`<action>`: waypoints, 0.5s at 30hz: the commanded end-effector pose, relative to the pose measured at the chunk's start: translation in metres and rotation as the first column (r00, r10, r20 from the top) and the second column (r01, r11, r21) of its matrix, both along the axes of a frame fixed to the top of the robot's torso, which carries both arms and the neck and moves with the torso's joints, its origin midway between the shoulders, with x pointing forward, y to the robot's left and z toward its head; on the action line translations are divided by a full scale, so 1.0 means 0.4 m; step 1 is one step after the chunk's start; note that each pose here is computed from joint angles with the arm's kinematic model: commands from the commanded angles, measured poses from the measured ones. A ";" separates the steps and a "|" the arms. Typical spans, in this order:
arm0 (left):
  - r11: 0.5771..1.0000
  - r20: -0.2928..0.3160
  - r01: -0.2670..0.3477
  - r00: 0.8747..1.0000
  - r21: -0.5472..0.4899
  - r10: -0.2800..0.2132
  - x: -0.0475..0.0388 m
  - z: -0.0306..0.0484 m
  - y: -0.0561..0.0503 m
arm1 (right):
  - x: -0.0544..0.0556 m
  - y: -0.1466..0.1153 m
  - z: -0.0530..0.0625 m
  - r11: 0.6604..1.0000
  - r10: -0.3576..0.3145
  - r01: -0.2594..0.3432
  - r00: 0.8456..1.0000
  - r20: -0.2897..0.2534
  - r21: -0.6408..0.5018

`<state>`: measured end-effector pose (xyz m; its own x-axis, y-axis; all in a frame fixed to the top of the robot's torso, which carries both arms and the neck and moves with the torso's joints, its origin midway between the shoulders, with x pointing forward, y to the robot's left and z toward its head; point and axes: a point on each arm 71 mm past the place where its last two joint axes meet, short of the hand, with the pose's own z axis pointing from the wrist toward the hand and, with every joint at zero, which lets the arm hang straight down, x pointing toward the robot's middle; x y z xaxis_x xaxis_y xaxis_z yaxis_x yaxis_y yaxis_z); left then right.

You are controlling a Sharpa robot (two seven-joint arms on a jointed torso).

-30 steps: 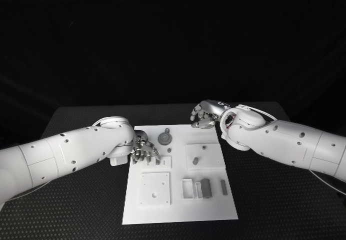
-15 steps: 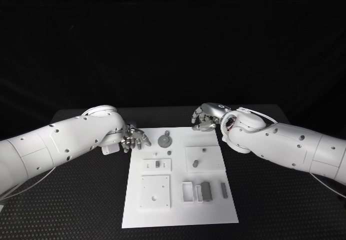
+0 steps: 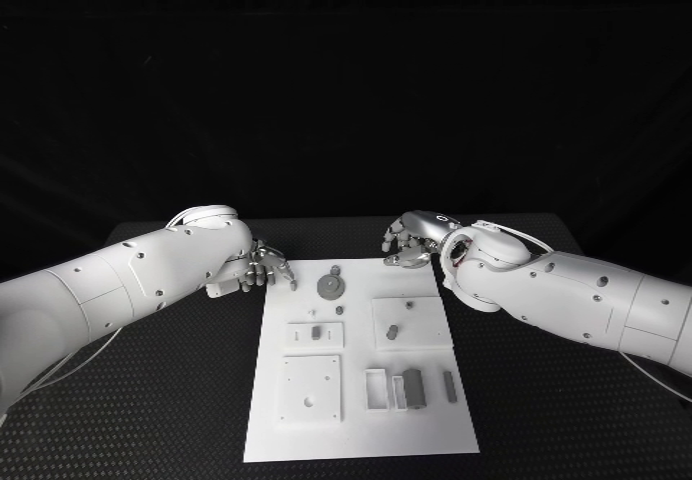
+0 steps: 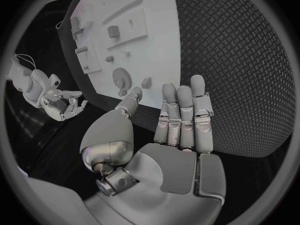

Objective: Assemble the parts on the task board

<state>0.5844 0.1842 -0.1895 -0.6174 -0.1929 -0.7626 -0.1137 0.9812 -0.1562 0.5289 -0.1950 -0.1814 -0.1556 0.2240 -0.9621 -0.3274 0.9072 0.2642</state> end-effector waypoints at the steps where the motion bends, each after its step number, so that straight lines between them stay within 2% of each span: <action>1: 1.000 0.040 0.019 0.999 -0.003 -0.019 0.009 0.005 -0.009 | 0.000 0.002 -0.001 1.000 0.005 -0.005 1.000 -0.004 -0.007; 6: 1.000 0.058 0.014 0.998 -0.013 -0.013 0.015 0.008 -0.015 | -0.001 0.001 -0.002 1.000 0.005 -0.005 1.000 -0.006 -0.008; 15: 0.999 0.020 0.035 0.999 0.001 -0.035 0.015 -0.008 -0.035 | -0.003 0.002 -0.001 1.000 0.006 -0.006 1.000 -0.005 -0.007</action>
